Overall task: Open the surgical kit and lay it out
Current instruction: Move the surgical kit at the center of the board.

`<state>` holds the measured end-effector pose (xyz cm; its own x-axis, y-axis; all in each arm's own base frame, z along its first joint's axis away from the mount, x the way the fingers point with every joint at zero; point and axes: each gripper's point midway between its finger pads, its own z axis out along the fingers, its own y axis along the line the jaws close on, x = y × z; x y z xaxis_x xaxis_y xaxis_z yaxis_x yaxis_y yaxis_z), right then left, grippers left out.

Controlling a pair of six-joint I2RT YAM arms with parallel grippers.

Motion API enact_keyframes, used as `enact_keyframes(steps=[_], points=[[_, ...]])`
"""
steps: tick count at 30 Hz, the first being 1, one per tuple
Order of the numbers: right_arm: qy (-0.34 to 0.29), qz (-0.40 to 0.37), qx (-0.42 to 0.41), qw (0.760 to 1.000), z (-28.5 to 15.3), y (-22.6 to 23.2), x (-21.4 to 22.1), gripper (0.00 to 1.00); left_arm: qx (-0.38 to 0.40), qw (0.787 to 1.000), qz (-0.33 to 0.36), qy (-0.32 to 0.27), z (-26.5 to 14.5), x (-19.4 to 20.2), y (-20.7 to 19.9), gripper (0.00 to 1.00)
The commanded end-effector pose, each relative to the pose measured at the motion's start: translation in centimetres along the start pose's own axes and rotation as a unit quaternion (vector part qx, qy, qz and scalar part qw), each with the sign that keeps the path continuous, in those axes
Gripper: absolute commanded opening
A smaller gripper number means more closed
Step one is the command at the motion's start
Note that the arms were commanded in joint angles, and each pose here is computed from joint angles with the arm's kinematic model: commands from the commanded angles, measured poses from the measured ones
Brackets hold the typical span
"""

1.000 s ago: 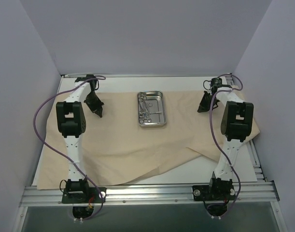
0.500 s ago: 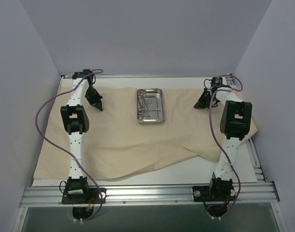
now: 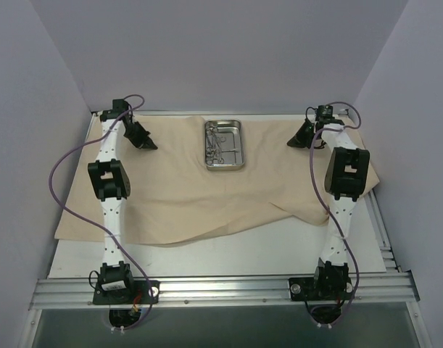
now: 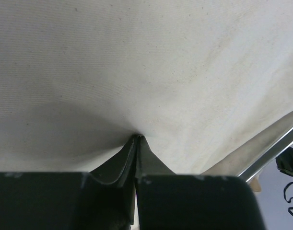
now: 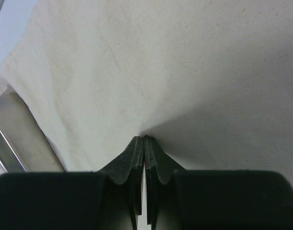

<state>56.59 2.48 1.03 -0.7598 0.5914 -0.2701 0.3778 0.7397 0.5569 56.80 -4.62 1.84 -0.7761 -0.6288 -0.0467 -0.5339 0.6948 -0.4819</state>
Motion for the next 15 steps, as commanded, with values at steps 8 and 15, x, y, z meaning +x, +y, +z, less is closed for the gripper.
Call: enact_keyframes(steps=[8,15], points=[[0.036,0.036,0.132,0.99,5.6,-9.9,1.9,0.0,0.02,0.998,-0.038,-0.034,5.9,-3.2,2.3,0.06],[0.031,0.01,0.124,0.992,4.2,-10.1,0.6,0.04,0.019,0.998,-0.03,-0.047,4.0,-3.8,2.1,0.1]])
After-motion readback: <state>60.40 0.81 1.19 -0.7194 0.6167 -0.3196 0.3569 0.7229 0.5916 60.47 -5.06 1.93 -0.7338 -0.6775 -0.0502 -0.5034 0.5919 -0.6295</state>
